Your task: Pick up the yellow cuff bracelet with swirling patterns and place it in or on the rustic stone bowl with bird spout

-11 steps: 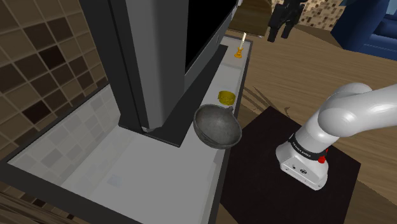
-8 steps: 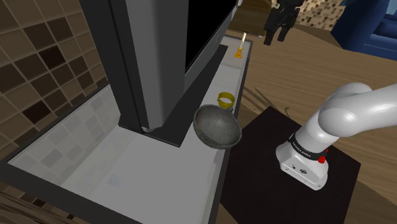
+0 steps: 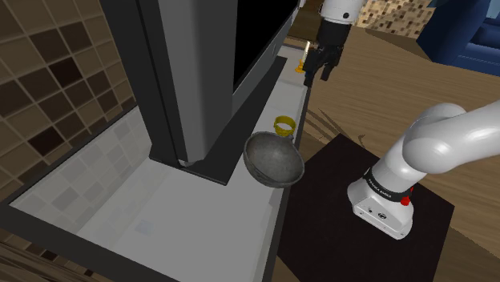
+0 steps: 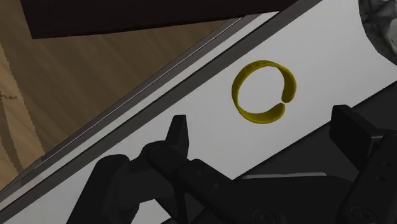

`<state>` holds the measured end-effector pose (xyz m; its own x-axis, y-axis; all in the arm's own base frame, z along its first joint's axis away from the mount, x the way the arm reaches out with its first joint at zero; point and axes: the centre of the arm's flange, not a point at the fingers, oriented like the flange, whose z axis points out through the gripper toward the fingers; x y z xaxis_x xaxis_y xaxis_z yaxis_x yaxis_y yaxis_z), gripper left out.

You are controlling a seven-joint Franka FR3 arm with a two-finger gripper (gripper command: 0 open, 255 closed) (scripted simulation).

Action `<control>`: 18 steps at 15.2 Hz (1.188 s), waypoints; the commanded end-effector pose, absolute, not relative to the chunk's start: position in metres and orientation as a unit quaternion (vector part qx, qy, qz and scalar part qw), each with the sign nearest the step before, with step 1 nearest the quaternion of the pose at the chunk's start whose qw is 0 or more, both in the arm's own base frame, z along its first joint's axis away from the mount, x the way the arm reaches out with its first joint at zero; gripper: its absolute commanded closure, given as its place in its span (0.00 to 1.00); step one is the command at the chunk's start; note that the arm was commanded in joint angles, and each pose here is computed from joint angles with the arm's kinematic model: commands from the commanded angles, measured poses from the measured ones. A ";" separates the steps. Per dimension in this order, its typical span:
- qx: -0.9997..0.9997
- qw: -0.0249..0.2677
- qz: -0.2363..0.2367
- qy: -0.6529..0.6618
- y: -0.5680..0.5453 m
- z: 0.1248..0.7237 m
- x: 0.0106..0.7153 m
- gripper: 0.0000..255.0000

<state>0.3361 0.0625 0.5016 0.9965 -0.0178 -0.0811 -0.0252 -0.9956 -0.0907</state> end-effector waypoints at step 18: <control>-0.996 0.077 0.041 -0.009 0.131 0.354 0.365 0.00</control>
